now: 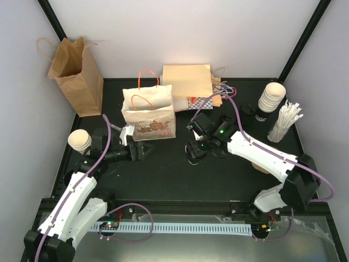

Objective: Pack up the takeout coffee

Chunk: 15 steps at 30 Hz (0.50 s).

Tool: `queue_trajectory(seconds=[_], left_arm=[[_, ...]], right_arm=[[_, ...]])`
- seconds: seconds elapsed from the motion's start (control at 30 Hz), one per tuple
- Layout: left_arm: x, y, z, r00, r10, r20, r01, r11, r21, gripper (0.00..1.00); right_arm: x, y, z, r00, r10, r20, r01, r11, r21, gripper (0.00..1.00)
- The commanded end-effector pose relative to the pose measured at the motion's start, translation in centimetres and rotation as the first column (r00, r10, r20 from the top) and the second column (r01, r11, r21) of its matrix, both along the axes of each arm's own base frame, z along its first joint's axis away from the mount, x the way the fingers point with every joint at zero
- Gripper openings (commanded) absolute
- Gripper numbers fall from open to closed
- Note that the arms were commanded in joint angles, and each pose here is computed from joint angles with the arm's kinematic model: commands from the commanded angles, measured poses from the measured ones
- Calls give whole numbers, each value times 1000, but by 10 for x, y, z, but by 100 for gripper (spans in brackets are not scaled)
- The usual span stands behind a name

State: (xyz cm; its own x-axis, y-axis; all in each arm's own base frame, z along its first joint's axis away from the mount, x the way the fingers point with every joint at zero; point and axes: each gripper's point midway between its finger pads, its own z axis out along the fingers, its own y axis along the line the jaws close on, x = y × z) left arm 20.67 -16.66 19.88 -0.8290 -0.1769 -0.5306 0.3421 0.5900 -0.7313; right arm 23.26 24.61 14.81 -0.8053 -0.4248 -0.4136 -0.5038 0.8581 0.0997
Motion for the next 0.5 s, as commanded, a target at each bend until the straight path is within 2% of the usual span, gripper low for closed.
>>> queue_trajectory(seconds=[0.0, 0.47], left_arm=[[1, -7, 15, 999, -30, 45, 32, 999, -43, 99], [-1, -7, 11, 999, -33, 40, 34, 999, -28, 99]], right_arm=[[7, 9, 4, 999, 11, 35, -11, 1000, -1, 70], [19, 8, 4, 996, -12, 89, 19, 997, -75, 70]])
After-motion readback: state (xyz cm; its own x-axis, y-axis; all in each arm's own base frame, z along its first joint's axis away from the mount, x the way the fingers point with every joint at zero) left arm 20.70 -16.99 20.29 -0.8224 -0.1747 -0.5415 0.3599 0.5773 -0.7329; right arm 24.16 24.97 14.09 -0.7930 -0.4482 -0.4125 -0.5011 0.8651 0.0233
